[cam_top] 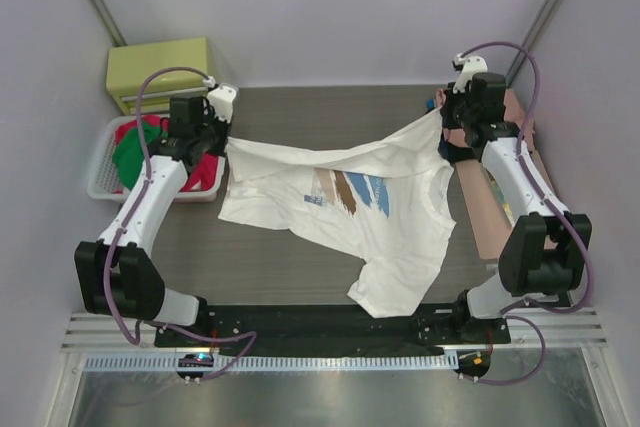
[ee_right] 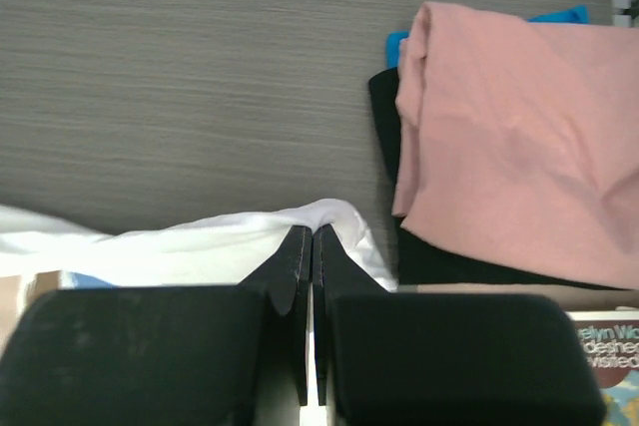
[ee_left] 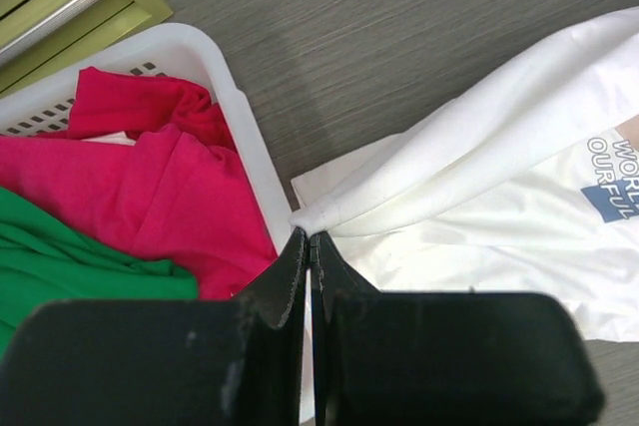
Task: Fold and stack the t-shirts
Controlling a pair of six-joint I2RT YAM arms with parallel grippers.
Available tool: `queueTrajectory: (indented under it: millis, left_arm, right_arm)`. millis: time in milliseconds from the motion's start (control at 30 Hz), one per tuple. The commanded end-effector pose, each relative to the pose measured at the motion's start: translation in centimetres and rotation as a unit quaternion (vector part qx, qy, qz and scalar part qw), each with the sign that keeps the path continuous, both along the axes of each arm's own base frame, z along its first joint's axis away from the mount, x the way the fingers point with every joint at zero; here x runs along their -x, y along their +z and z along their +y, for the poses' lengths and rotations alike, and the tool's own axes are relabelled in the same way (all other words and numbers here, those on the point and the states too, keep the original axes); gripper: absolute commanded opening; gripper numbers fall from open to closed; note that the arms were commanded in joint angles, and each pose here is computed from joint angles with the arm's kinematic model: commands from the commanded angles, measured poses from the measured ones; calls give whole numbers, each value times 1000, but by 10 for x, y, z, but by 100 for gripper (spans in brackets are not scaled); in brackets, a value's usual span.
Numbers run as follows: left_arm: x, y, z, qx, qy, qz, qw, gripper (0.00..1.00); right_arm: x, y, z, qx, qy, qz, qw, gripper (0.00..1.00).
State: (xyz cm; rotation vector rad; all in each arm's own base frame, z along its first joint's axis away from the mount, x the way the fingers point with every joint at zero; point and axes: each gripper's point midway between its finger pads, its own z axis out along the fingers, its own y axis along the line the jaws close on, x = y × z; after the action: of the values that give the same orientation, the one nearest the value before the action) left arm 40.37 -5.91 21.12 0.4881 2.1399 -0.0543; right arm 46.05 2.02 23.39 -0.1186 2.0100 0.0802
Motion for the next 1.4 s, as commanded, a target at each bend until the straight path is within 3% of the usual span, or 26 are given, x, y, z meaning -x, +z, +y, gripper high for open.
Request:
queueTrajectory:
  millis: [0,333,700,1067,1367]
  left_arm:
    - [-34,35,1,-7,8,-63,998,0]
    - [-78,34,-8,5,9,-56,998,0]
    - [-121,-3,0,-26,31,-39,998,0]
    - [-153,-39,10,-46,72,-39,996,0]
    - [-194,-6,6,-27,89,-55,994,0]
  right_arm:
    - [-38,55,-3,41,-21,-87,995,1]
    - [-91,61,-17,71,-59,-98,991,1]
    - [-143,12,-28,87,-91,-73,989,1]
    - [-162,-24,-38,124,-130,-73,981,1]
    - [-167,-39,-40,134,-135,-58,980,1]
